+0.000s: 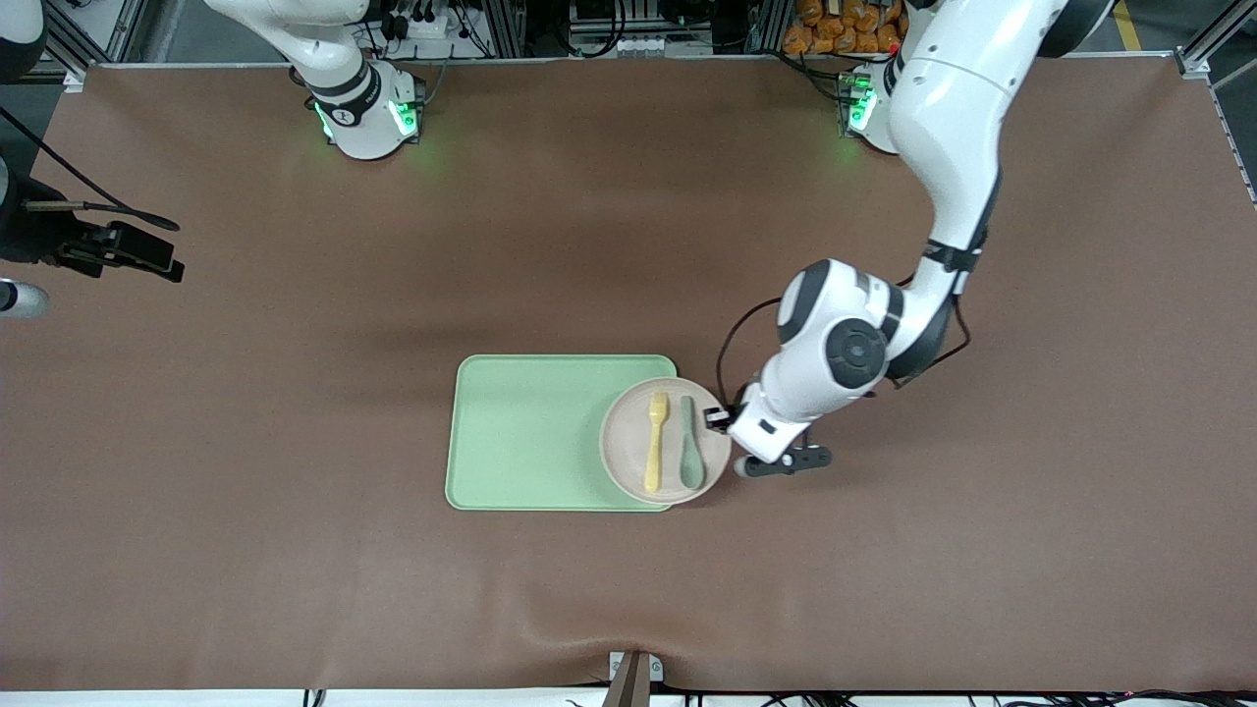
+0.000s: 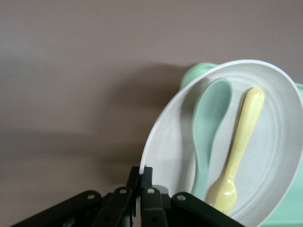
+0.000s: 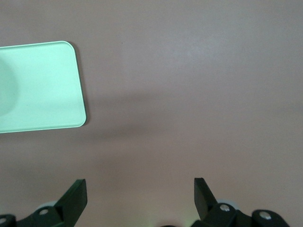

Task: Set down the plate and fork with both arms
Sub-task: 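Carry the plate with the left gripper onto the green tray, then release the plate and raise the left gripper away from the tray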

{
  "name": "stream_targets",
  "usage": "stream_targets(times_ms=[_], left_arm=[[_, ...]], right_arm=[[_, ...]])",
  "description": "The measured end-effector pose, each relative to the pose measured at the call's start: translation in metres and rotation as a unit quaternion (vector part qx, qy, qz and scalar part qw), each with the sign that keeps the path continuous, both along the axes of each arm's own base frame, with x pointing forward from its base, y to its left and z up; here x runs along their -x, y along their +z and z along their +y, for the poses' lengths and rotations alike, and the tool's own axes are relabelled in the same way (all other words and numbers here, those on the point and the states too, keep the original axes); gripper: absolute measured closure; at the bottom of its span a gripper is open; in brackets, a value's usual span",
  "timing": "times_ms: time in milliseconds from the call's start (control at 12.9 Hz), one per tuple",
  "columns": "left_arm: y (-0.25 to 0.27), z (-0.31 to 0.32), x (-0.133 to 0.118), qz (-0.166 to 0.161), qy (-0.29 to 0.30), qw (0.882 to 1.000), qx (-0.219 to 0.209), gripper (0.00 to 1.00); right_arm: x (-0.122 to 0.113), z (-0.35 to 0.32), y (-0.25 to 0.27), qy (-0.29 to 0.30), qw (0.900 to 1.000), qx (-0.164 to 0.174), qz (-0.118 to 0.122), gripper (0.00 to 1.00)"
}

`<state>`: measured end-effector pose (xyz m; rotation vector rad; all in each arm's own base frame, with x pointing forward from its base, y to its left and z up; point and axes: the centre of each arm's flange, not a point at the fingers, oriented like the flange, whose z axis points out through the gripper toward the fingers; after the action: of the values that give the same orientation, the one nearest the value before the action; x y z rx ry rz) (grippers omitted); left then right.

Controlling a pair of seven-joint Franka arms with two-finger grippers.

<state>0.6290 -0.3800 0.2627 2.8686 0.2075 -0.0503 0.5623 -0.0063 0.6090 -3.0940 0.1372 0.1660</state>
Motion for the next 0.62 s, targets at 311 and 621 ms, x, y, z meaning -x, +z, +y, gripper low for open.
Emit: stream_targets(times_ms=[311, 621], left_arm=[[-0.041, -0.044, 0.016, -0.005, -0.022, 1.0, 0.002, 0.96], [-0.069, -0.06, 0.024, -0.019, -0.025, 0.999, 0.007, 0.96]], right_arm=[[0.0, 0.0, 0.0, 0.0, 1.0, 0.0, 0.0, 0.0], [0.0, 0.0, 0.0, 0.0, 1.0, 0.0, 0.0, 0.0]])
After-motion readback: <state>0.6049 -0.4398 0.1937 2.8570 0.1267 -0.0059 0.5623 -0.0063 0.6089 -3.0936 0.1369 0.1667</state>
